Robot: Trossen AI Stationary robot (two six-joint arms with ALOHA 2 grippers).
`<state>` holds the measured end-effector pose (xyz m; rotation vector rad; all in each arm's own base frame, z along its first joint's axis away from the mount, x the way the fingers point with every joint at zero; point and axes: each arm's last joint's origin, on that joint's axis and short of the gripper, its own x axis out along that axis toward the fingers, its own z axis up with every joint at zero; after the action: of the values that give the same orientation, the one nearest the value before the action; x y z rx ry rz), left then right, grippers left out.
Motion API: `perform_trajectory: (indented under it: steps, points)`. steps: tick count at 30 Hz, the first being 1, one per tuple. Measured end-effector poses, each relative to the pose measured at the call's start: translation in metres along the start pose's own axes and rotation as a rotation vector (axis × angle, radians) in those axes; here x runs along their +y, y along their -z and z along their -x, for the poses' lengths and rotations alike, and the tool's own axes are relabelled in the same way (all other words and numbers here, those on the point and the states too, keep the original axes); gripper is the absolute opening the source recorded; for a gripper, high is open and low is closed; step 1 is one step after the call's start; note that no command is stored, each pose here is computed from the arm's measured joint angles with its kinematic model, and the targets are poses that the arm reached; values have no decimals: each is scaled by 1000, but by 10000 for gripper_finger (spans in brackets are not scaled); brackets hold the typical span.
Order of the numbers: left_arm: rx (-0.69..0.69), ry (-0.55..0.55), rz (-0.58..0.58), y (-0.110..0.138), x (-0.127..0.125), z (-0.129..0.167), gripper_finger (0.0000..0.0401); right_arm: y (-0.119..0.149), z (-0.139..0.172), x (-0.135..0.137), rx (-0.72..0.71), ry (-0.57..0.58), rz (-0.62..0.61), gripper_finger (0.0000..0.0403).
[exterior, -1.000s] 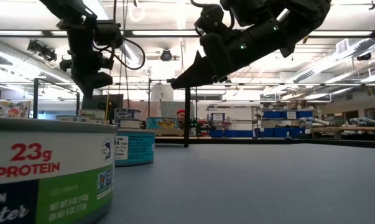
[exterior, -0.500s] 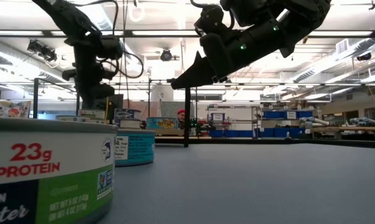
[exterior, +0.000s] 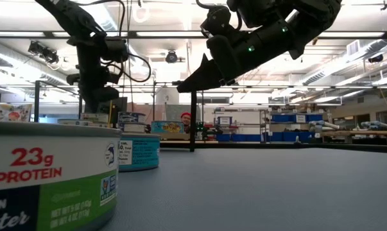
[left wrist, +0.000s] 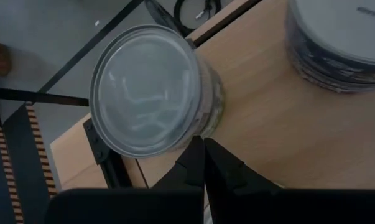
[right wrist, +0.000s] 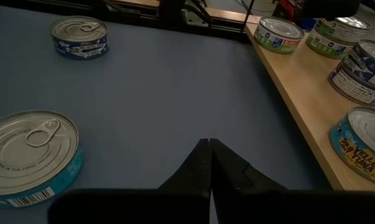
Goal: Stack canned seafood by type on shelf
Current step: Put the green tuna can on the shelf aligned with the other green tuna can
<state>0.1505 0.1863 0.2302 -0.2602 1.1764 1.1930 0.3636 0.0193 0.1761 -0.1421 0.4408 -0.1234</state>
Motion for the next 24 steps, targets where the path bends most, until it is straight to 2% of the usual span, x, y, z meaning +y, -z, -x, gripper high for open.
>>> perform_trajectory:
  steps: [9,13,16,24]
  points:
    - [-18,12,-29,0,-9,5,3,0,0,0,0,0,0,9]
    - [-72,-83,11,-5,-6,5,3,0,0,0,0,0,0,9]
    - [-91,-106,62,-9,1,1,3,0,0,0,0,0,0,9]
    - [-14,-90,50,-6,7,-12,3,0,0,0,0,0,0,9]
